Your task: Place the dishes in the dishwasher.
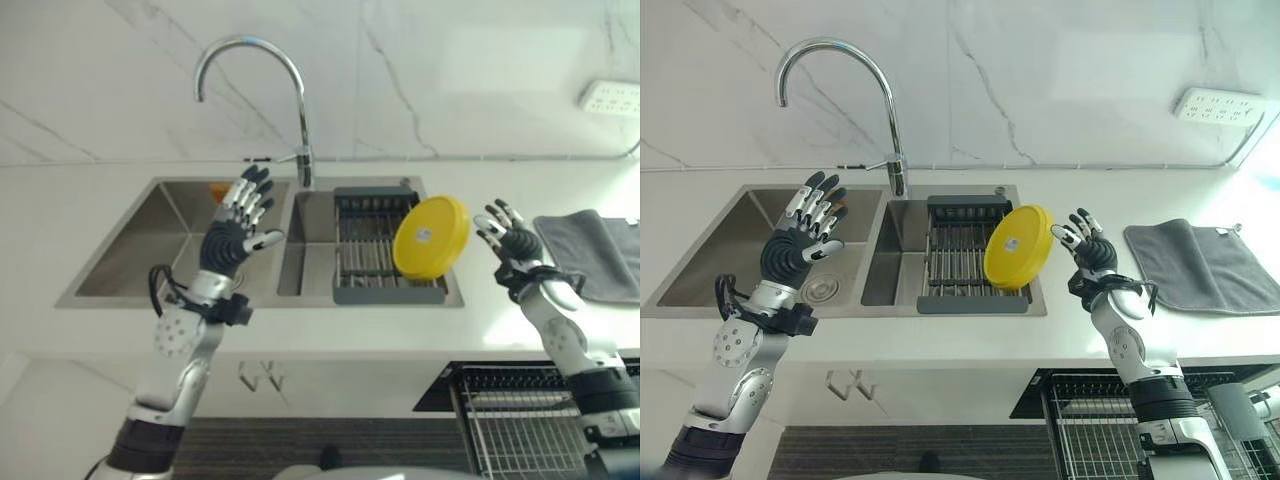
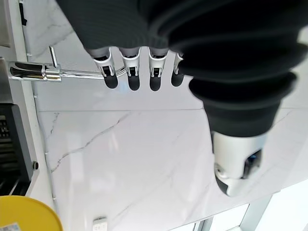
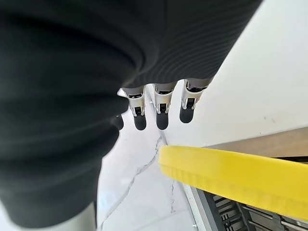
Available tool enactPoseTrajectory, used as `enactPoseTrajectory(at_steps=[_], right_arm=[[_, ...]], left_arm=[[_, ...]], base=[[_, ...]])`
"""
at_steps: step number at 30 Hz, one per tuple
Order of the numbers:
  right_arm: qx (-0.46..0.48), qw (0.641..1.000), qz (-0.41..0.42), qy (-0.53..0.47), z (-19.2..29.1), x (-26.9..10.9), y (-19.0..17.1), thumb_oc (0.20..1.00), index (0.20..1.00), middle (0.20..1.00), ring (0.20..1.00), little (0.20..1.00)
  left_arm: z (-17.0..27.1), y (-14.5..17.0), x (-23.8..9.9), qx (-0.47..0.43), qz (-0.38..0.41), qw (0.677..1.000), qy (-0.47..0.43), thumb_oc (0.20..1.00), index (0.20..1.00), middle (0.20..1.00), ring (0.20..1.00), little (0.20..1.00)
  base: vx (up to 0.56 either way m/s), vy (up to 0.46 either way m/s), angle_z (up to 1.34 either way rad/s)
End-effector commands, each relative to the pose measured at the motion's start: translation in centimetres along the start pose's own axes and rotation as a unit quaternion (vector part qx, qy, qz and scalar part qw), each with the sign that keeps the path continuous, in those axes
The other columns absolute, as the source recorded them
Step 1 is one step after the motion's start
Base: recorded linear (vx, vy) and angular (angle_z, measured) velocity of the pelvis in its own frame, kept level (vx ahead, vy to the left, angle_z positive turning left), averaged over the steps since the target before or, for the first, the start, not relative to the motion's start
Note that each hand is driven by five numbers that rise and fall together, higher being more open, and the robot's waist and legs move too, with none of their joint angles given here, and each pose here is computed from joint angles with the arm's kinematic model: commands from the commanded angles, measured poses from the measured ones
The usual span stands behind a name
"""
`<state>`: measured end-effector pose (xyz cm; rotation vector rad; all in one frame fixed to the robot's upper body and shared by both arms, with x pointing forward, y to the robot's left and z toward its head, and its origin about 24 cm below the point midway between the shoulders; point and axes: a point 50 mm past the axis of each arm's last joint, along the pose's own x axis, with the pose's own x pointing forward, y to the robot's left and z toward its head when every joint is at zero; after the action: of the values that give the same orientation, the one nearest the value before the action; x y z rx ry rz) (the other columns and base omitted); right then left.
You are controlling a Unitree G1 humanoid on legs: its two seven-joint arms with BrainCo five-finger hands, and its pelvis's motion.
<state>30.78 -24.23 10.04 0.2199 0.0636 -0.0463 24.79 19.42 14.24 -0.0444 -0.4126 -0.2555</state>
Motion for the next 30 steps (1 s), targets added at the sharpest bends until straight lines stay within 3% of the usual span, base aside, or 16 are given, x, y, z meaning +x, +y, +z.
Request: enactPoseTrajectory(at_steps=[1,14,30], right_arm=[[0.035,0.998,0.006,-0.057,2.6,1.4,0.7,1.0,1.0,1.0,1.0,1.0],[0.053,0.998,-0.007,0.027,0.5,2.4,0.2,1.0,1.0,1.0,1.0,1.0],[0.06,0.997,0.002,0.057,0.3,3.1,0.6,1.0,1.0,1.0,1.0,1.0]], left_arm=[[1.0,0.1,1.1,0.012,-0.015,0.999,-0.03,1.0,1.0,1.0,1.0,1.0],[1.1,0.0,1.4,0.013,-0.018,0.999,-0.028,1.0,1.0,1.0,1.0,1.0],[1.3,-0.1,1.6,0.013,-0.018,0.999,-0.031,1.0,1.0,1.0,1.0,1.0]], base=[[-0.02,-0.009,0.07],[-0.01,-0.005,0.01],[-0.01,0.002,0.01]])
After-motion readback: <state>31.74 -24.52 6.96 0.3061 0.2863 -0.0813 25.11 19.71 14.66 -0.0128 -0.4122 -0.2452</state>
